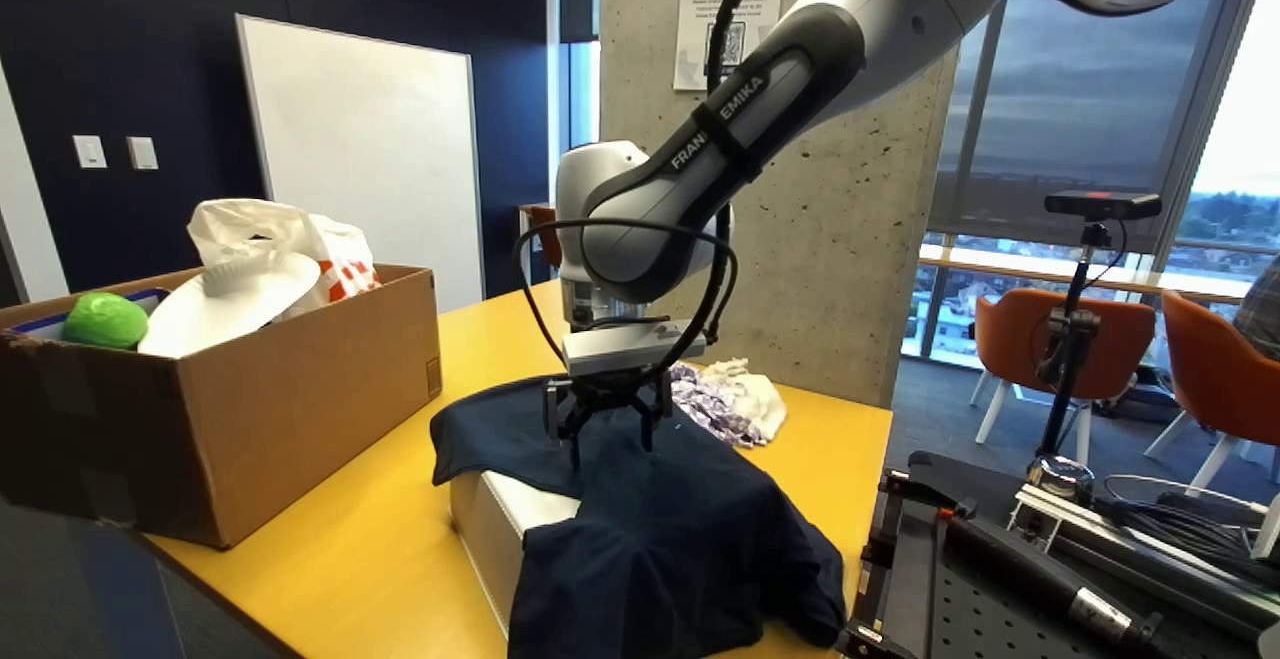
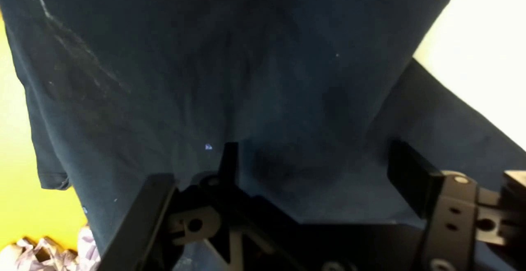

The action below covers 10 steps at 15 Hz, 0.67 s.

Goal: Put the blue shirt on the table, then put the purple shirt on the basket

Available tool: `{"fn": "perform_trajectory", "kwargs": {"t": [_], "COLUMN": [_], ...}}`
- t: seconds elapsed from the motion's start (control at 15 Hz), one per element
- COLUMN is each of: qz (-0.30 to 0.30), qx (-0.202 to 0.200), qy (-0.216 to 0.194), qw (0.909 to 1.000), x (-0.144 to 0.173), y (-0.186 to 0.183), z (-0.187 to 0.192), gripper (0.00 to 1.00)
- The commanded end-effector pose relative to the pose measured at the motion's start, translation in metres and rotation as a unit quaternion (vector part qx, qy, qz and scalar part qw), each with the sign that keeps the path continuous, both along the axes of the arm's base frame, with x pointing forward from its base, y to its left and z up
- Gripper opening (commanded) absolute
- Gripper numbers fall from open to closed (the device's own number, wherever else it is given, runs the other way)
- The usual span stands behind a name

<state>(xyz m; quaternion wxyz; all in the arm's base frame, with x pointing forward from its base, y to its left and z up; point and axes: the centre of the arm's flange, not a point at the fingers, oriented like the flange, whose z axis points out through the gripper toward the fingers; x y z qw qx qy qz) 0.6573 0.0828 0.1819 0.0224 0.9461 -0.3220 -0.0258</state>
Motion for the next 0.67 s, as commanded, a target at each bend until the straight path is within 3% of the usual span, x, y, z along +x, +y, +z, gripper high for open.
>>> {"fn": "perform_trajectory", "kwargs": {"t": [0.0, 0.53, 0.6], "qz": [-0.008, -0.016, -0.017], "qx": [-0.006, -0.006, -0.005], "qy": [-0.01, -0.021, -0.023], "qw": [0.9999, 0.9996, 0.9996], "x": [0.016, 0.014, 0.014], "y": [-0.001, 0.002, 0.002], "z": [-0.003, 0.019, 0.024], "gripper": [0.61, 0.0, 0.0]}}
